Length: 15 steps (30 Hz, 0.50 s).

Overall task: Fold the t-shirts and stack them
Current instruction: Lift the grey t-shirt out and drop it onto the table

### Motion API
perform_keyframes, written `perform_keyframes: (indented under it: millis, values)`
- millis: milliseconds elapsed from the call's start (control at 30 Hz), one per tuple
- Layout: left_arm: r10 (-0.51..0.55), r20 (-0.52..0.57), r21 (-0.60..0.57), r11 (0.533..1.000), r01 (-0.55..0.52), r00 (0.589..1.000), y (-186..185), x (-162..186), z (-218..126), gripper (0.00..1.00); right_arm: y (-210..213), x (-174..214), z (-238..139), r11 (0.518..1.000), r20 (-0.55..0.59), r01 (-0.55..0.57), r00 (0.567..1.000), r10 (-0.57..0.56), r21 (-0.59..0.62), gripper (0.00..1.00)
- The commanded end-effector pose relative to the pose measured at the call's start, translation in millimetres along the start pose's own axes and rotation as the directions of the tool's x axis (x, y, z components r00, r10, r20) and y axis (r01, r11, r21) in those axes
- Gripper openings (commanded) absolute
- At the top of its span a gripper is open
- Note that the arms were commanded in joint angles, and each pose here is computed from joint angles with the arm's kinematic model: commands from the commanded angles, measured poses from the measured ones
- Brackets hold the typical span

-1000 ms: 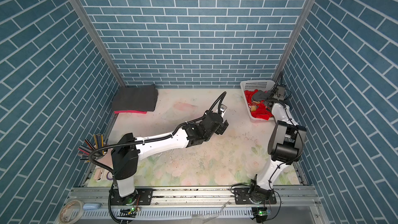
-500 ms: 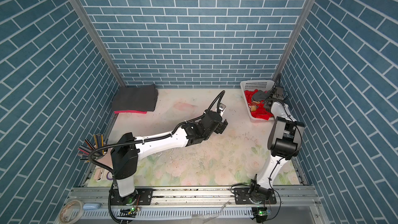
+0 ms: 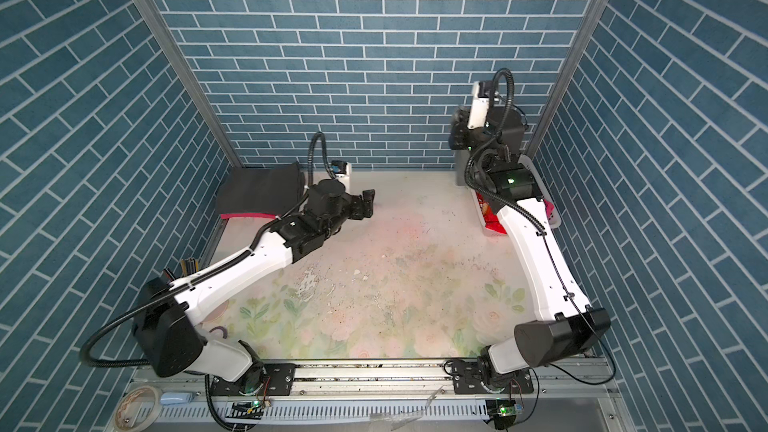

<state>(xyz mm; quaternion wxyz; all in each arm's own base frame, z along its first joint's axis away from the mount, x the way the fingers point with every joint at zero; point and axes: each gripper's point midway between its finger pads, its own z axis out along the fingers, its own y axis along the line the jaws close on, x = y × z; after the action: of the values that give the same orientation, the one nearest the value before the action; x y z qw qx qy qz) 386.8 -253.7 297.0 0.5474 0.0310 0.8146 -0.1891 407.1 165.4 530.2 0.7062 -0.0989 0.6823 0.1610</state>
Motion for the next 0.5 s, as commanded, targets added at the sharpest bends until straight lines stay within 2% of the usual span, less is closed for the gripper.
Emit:
perform_keyframes:
  millis: [0,100,200,267,333,433,467]
  values:
    - [-0.149,0.064,0.026,0.989,0.148,0.987,21,-12,-25,0.88,50,-57,-30,0.985,0.155,0.049,0.988,-0.023,-0.163,0.00]
    - [-0.217,0.114,0.025,0.976,0.216,0.969,45,-17,-47,0.88,48,-43,-19,0.989,0.094,-0.006,0.995,0.020,-0.149,0.00]
    - [-0.249,0.147,0.006,0.968,0.251,0.957,65,-19,-63,0.88,34,5,1,0.994,0.005,-0.051,0.999,0.052,-0.097,0.00]
    - [-0.271,0.146,-0.001,0.962,0.274,0.951,77,-16,-67,0.88,11,59,20,0.992,-0.112,-0.114,0.988,0.107,-0.051,0.00]
    - [-0.288,0.128,0.002,0.957,0.290,0.949,82,-11,-67,0.88,-17,124,35,0.985,-0.240,-0.169,0.955,0.171,0.032,0.00]
    - [-0.289,0.093,0.002,0.957,0.290,0.953,84,0,-63,0.88,-51,220,39,0.976,-0.408,-0.162,0.889,0.209,0.148,0.00]
    - [-0.288,0.075,0.000,0.957,0.289,0.955,85,6,-60,0.88,-62,250,35,0.972,-0.453,-0.141,0.865,0.214,0.188,0.03]
